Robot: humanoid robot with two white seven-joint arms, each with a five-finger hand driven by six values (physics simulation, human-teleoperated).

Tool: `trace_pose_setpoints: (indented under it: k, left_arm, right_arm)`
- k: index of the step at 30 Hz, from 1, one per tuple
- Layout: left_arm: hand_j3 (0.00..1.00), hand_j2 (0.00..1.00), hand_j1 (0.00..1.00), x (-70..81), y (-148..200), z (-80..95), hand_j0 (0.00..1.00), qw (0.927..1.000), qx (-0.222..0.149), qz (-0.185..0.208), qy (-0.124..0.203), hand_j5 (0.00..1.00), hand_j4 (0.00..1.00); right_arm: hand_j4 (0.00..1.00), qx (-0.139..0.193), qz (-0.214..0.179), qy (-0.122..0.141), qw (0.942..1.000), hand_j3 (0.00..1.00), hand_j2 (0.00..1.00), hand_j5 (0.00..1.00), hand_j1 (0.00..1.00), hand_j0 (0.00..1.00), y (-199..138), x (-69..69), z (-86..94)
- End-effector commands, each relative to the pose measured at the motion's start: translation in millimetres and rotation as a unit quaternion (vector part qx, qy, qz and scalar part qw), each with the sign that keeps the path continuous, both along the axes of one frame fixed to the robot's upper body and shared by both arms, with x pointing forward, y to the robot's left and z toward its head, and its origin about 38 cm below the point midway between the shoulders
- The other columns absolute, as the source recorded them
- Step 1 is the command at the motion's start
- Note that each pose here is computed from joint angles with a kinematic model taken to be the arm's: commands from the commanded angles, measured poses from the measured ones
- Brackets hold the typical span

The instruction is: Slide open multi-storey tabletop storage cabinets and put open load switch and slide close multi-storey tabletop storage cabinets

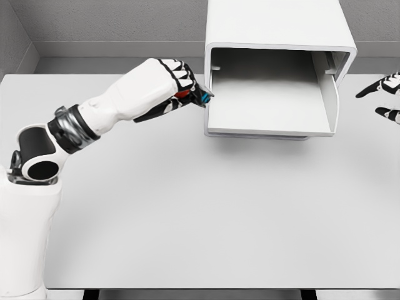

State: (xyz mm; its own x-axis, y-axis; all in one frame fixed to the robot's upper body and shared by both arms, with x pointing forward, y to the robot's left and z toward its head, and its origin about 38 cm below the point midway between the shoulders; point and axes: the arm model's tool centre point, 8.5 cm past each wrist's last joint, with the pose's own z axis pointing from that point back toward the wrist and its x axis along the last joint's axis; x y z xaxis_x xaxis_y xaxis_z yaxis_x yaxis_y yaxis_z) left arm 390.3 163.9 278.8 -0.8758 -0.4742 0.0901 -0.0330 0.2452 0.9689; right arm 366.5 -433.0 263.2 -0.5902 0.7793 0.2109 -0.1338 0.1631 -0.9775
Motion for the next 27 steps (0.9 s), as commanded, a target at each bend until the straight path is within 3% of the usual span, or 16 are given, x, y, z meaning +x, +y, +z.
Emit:
trace_pose_setpoints:
  k: [1,27]
  left_arm:
    - [0.40,0.40,0.40,-0.5,-2.9,0.7,0.40,1.0000,-0.008,-0.004,0.002,0.40,0.40]
    - [0.40,0.40,0.40,7.9,-62.7,0.7,0.40,0.9993,-0.002,-0.038,0.002,0.40,0.40]
  right_arm:
    - [0.64,0.002,0.000,0.001,1.0000,0.64,0.64,0.64,0.64,0.64,0.0,0.1,0.1]
    - [0.68,-0.033,0.007,0.077,0.9965,0.68,0.68,0.68,0.68,0.68,6.4,-28.4,-59.8]
